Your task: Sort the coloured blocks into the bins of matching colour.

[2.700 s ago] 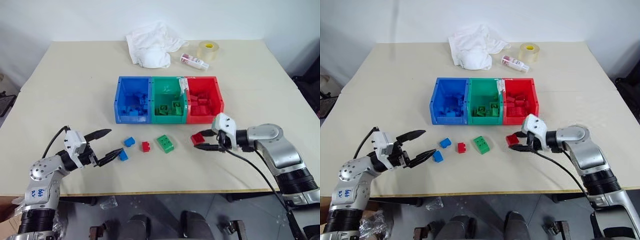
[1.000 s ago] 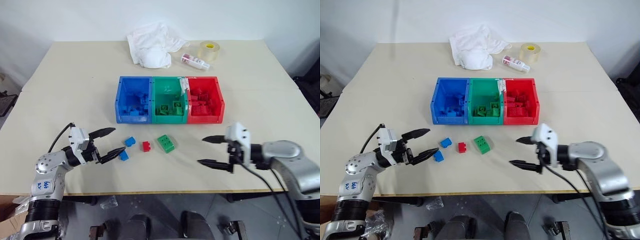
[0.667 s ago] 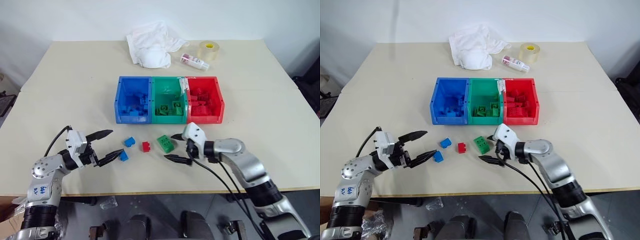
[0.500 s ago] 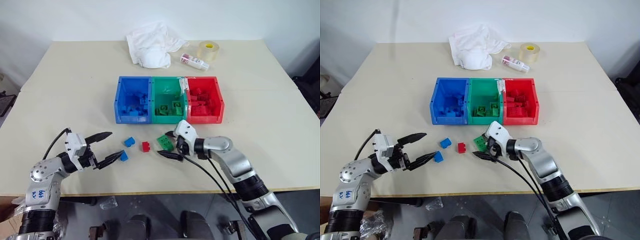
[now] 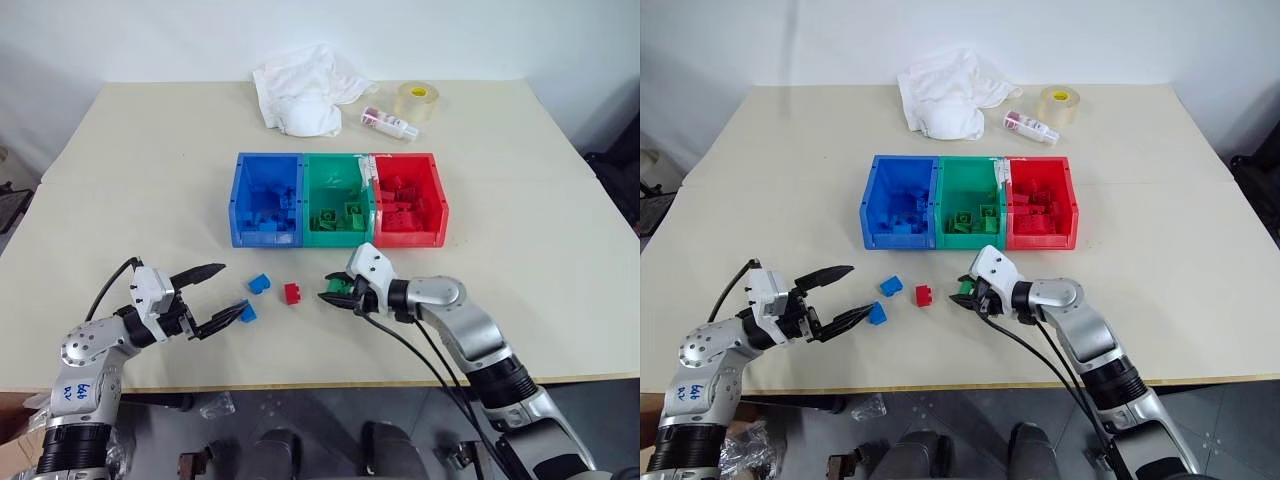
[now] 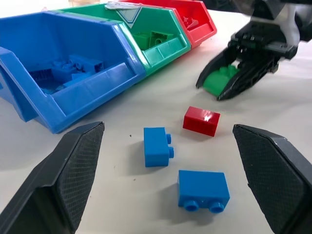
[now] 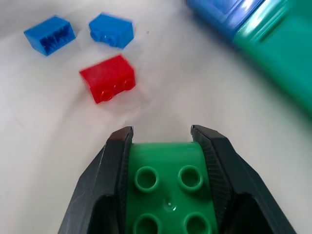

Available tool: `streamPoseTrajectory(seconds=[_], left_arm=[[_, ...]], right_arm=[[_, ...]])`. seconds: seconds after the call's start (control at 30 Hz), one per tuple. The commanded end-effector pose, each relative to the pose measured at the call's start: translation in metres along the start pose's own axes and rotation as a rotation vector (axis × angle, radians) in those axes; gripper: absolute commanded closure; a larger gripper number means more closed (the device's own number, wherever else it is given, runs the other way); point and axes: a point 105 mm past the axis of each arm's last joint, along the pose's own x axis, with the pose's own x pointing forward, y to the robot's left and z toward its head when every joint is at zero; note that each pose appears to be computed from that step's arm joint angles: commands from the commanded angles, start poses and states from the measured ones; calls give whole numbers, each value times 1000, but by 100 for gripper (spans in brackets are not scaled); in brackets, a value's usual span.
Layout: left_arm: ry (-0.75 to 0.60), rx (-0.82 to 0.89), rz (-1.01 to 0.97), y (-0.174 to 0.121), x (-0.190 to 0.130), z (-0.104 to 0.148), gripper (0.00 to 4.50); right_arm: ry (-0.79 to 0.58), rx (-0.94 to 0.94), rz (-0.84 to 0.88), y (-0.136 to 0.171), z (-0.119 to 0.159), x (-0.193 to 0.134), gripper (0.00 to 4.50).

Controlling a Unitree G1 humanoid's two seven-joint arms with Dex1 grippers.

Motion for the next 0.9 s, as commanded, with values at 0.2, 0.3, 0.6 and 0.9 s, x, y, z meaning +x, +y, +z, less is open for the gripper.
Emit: streamPoseTrajectory(seconds=[0.2,0.3,0.6,0.9], left_arm=[[-31,16,11,4,2,6,0],[-32,16,8,4,3,6,0],[-43,26,2,4,8,9,0],[-50,30,-1,5,10,10,0]], right_arm=[[-190,-132,-103,-45,83,-12,297],[-214,-165,-170,-73,102,-2,297],[-218,-177,-220,-105,111,16,28],[-255,-229,-62,-78,103,-10,1]])
